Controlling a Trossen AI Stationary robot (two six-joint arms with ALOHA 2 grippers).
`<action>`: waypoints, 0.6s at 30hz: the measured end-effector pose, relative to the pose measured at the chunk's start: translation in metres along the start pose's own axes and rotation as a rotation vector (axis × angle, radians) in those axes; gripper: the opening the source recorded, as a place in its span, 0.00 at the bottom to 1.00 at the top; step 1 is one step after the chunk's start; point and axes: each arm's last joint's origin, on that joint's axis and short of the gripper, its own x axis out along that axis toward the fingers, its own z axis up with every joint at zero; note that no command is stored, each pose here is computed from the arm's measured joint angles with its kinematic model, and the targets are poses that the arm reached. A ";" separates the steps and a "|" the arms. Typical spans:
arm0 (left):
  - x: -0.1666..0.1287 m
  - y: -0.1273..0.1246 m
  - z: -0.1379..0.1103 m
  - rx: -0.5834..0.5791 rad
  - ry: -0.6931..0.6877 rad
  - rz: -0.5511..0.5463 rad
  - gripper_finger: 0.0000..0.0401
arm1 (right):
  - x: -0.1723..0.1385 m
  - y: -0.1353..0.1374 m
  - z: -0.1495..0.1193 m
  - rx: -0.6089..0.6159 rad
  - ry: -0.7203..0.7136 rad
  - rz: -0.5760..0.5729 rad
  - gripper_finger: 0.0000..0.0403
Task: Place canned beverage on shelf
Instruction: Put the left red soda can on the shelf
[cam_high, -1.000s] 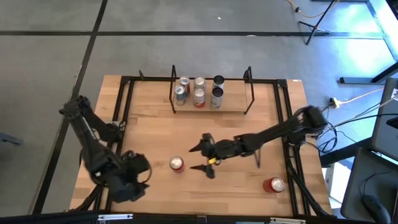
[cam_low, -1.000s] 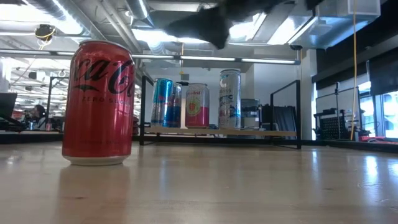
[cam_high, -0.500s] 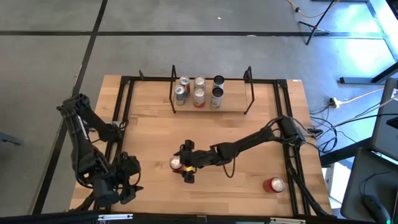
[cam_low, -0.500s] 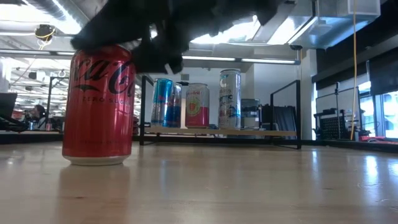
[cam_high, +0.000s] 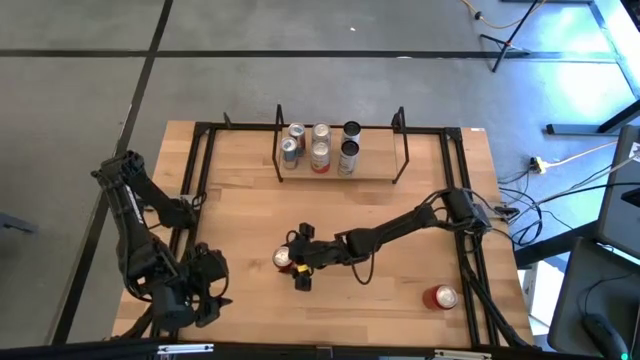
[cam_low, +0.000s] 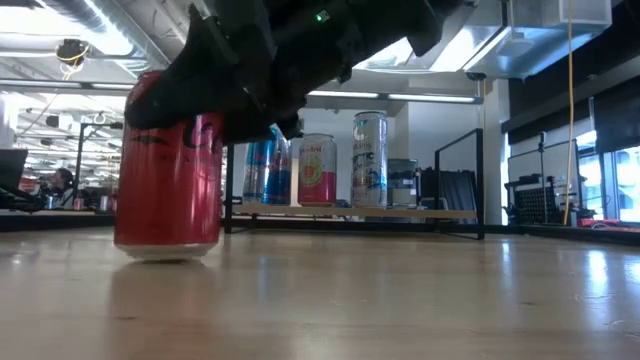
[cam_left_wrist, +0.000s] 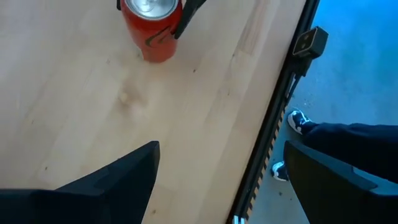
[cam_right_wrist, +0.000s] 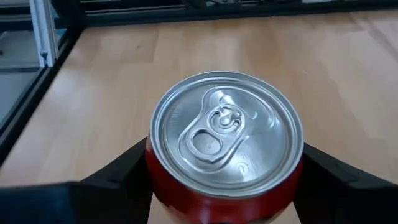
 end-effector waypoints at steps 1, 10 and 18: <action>0.000 0.000 0.001 -0.002 0.000 0.001 0.82 | -0.003 0.000 0.003 -0.014 0.002 0.000 0.66; 0.007 0.005 0.018 -0.049 -0.003 0.029 0.82 | -0.076 -0.029 0.067 -0.110 0.001 0.050 0.66; 0.016 0.012 0.042 -0.162 -0.034 0.063 0.82 | -0.186 -0.095 0.115 -0.197 0.024 -0.014 0.66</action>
